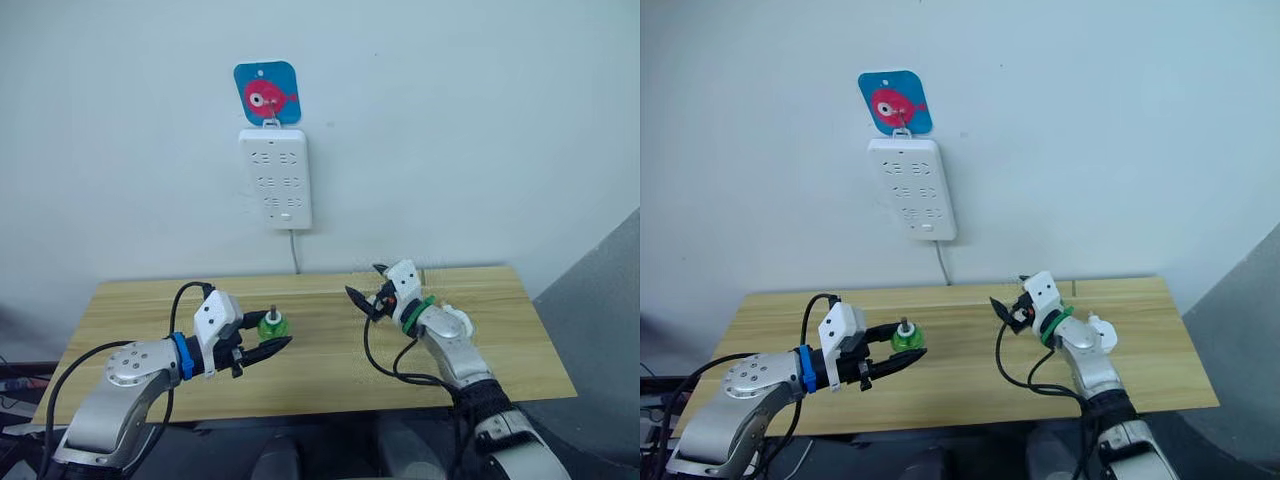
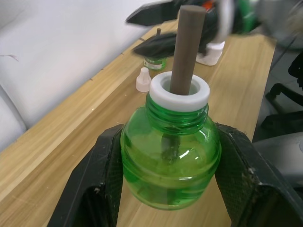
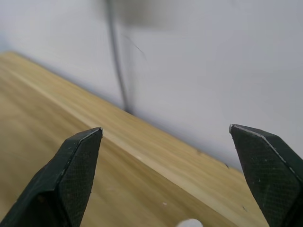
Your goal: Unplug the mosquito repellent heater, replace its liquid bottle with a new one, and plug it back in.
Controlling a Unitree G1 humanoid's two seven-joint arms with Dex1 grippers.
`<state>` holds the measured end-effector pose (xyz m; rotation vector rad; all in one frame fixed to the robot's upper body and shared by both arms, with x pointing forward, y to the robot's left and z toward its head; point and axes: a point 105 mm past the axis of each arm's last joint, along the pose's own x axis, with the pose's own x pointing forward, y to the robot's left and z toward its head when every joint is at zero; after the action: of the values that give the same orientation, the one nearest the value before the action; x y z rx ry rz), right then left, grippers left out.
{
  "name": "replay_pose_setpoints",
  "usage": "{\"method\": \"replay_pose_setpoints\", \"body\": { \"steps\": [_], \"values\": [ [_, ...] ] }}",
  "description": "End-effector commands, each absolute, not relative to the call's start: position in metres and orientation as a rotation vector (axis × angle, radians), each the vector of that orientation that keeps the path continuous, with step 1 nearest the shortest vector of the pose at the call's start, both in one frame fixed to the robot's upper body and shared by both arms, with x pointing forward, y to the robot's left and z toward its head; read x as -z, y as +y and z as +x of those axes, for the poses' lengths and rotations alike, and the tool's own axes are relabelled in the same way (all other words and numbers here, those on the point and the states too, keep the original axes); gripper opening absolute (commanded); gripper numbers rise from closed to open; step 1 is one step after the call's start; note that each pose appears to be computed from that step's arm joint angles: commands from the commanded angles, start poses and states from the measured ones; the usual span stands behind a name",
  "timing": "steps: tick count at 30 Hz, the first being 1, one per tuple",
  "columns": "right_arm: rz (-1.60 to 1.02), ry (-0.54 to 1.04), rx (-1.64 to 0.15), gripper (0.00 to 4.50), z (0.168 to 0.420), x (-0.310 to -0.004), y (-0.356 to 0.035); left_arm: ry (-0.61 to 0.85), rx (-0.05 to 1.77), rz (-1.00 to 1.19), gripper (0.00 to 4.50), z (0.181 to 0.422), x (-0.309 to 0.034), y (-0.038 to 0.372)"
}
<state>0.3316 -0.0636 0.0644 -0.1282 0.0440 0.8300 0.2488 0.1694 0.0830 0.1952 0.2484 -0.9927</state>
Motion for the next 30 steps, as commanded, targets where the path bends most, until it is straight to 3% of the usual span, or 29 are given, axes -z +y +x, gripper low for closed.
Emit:
{"method": "replay_pose_setpoints", "body": {
  "steps": [1,4,7,13,19,22,24,30],
  "values": [
    [-0.166,-0.018,-1.080,4.50,0.296,-0.112,-0.052,0.194,1.045,0.207,2.31,0.251,-0.094,0.163],
    [-0.195,0.029,-1.328,4.50,0.259,-0.136,-0.043,0.184,1.121,0.208,2.31,0.251,-0.099,0.155],
    [-0.205,0.053,-1.452,4.50,0.244,-0.153,-0.033,0.154,1.199,0.208,2.31,0.253,-0.109,0.144],
    [-0.225,0.049,-1.450,4.50,0.260,-0.163,-0.014,0.107,1.351,0.218,2.31,0.253,-0.130,0.120],
    [-0.204,0.044,-1.458,4.50,0.263,-0.166,-0.006,0.101,1.376,0.207,2.31,0.254,-0.134,0.114],
    [-0.189,0.037,-1.462,3.92,0.262,-0.168,-0.005,0.097,1.370,0.203,2.31,0.255,-0.133,0.114],
    [-0.193,0.036,-1.469,3.23,0.260,-0.168,-0.003,0.097,1.369,0.200,2.31,0.256,-0.132,0.115],
    [-0.199,0.053,-1.477,3.19,0.259,-0.164,0.001,0.093,1.371,0.194,2.31,0.256,-0.131,0.116]
  ]
}}
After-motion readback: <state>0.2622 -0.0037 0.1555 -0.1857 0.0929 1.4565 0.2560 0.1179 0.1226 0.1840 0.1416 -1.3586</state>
